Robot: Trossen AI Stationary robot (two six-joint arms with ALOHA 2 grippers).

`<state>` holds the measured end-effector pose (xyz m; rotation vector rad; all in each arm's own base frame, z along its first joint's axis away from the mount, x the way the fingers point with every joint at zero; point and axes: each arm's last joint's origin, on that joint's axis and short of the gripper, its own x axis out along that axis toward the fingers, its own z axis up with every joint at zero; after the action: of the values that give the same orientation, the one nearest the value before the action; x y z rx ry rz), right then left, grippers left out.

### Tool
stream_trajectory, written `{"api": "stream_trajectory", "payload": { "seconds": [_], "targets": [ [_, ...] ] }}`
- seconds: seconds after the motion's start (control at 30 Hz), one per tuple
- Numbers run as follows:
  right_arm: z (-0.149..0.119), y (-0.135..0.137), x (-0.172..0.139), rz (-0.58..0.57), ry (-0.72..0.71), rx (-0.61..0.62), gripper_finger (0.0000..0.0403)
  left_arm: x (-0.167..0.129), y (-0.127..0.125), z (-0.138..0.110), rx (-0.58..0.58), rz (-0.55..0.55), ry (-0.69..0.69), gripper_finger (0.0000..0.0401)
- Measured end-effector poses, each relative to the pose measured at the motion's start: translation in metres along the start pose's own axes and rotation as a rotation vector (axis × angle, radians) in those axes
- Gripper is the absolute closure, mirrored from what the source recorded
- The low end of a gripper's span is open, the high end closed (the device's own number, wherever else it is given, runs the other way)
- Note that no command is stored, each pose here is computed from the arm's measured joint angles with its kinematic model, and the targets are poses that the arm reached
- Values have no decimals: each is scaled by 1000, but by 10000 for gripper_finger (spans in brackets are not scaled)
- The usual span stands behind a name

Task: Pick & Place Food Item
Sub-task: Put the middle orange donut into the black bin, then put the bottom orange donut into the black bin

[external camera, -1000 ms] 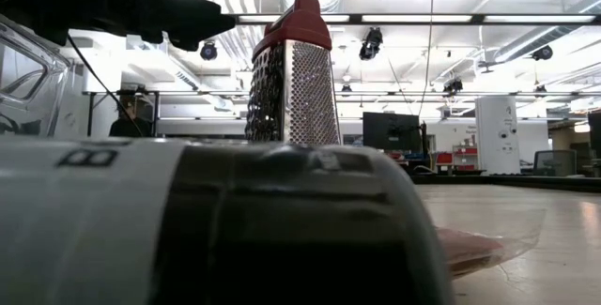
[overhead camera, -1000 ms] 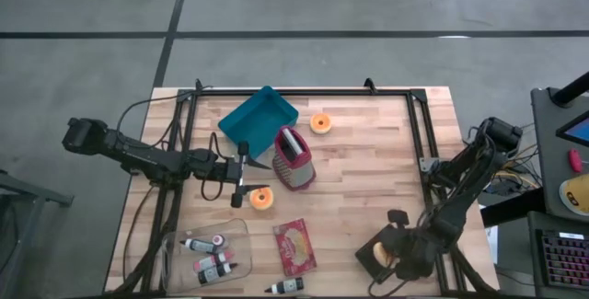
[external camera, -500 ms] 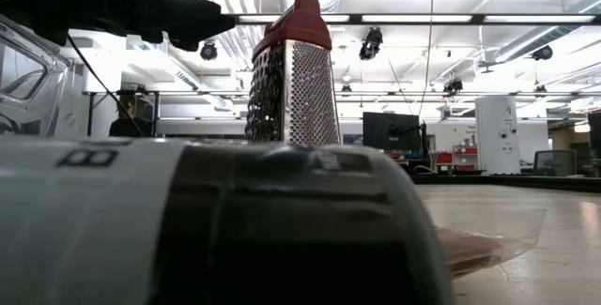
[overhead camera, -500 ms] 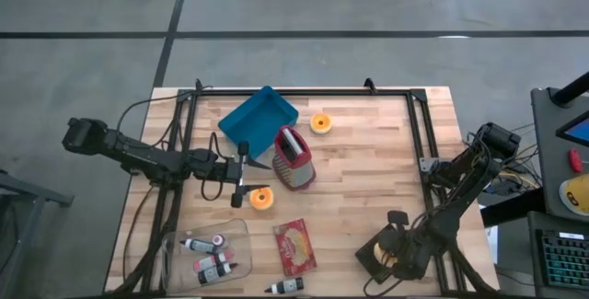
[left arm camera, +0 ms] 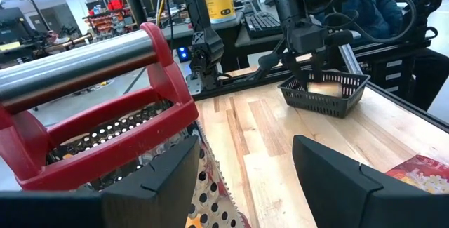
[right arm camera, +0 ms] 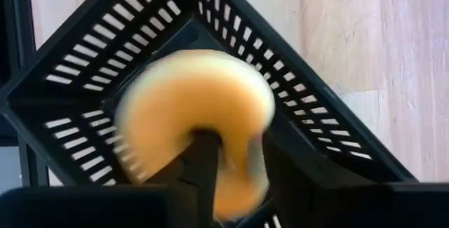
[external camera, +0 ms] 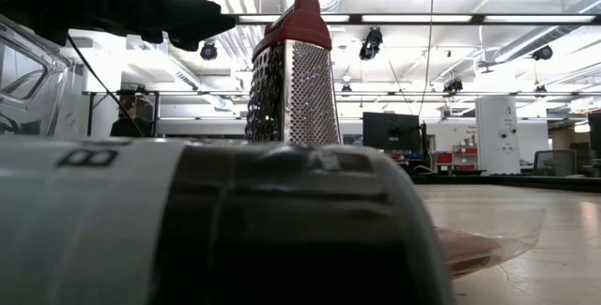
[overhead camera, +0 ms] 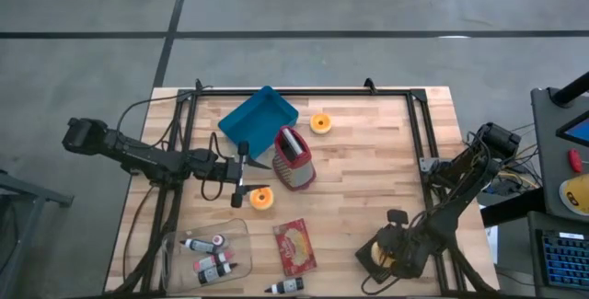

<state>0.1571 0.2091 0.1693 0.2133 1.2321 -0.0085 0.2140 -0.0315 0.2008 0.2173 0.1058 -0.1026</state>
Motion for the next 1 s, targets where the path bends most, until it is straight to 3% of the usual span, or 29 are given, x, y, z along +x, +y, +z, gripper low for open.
{"api": "stream_trajectory", "payload": {
  "seconds": [0.33,0.67,1.0],
  "targets": [
    [6,2,-6,-15,7,16,203,0,0,0,8,0,0,167],
    [30,20,-45,-70,-117,-10,198,-3,0,1,27,-2,12,167],
    [35,15,-46,-209,-296,-149,197,-30,2,2,-48,-25,141,167]
  ]
}}
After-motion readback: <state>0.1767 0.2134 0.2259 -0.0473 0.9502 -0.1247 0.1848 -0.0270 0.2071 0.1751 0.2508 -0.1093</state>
